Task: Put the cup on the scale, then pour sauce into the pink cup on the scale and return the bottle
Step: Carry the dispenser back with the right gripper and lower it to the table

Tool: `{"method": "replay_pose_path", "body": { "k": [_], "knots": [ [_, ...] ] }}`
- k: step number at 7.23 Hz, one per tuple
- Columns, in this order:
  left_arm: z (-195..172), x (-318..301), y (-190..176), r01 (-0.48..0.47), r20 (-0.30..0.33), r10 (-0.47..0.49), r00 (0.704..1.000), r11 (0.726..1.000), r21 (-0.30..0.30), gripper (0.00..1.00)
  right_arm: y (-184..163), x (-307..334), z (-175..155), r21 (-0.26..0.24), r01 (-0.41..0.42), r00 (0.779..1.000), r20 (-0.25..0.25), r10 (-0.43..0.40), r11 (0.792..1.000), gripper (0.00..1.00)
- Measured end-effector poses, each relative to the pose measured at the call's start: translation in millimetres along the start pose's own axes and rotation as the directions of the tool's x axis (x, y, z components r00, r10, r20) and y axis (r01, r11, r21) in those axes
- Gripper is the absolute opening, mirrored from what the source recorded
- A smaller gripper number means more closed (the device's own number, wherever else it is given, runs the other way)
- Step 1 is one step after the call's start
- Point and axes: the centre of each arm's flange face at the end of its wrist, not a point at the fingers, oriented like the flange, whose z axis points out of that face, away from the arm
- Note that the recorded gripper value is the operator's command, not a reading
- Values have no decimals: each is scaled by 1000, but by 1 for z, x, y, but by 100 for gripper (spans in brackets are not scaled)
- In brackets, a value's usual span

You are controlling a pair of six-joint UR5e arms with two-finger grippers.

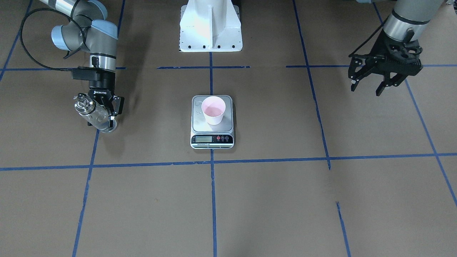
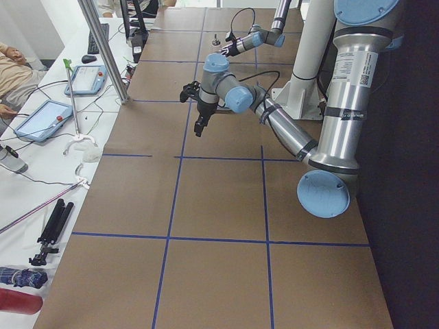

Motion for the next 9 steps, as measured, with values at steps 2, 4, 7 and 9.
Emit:
{"method": "replay_pose_path", "body": {
  "k": [2, 4, 7, 9],
  "knots": [
    [0, 0, 0, 0, 0, 0, 1000, 1000, 0, 73, 0, 0, 0, 4, 0, 1000, 0, 0, 1000, 0],
    [0, 0, 0, 0, 0, 0, 1000, 1000, 0, 73, 0, 2, 1, 21, 4, 1000, -4, -4, 1000, 0],
    [0, 0, 0, -2, 0, 2, 1000, 1000, 0, 73, 9, 6, 7, 42, 26, 1000, -18, -25, 999, 0],
    [0, 0, 0, -2, 0, 2, 1000, 1000, 0, 73, 10, 4, 8, 49, 25, 1000, -17, -24, 999, 58]
  ]
}}
